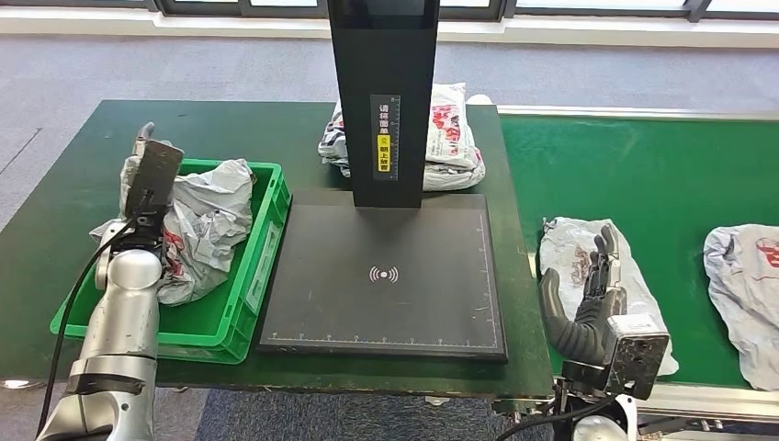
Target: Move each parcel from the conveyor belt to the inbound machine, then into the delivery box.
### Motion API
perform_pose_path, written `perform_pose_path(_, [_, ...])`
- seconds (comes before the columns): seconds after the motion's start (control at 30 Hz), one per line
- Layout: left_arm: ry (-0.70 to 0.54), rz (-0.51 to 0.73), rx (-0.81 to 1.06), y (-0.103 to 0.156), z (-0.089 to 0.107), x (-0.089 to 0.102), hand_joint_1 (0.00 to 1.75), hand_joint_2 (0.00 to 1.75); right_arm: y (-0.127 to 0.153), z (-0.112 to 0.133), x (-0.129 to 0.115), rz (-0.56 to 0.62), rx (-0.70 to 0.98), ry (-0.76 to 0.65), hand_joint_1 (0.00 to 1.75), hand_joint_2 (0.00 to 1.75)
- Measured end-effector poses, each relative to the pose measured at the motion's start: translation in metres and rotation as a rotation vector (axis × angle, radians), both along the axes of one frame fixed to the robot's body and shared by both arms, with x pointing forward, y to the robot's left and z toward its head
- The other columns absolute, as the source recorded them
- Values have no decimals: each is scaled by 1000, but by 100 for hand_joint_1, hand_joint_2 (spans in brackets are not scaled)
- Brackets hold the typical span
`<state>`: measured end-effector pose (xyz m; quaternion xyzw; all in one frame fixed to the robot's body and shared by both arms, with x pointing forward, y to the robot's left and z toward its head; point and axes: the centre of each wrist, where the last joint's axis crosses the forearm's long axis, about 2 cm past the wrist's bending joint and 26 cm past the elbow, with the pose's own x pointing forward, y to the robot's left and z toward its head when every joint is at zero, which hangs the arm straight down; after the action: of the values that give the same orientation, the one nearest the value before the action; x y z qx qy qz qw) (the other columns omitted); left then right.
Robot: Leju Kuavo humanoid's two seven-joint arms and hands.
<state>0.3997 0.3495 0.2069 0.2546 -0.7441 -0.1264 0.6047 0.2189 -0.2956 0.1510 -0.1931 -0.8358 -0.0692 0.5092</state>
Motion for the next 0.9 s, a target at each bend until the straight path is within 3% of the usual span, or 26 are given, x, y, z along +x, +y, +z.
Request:
perform_pose_path(0.03, [-30,-6,-48,-1,2,-1,0,0,-1,0,0,0,-2,9,0,175])
perform_pose_path(0.17, [-106,-57,-188,-10,3,-9,0,175,-6,-3,8,14,-38,81,0,175])
perform_pose_path(0.4, [-138,-251,-299,-60,-12,-31,0,175,-47,-5,56,-57,-261,317,0,175])
perform_pose_path(0.6, [-118,-416,-359,-114,-21,-44,0,175,-115,-1,112,-195,-506,524,0,175])
perform_pose_path(0.77, [-95,-481,-388,-136,-25,-51,0,175,-152,3,142,-291,-626,727,0,175])
perform_pose_path(0.9, [-78,-504,-411,-147,-29,-55,0,175,-166,4,158,-313,-694,866,0,175])
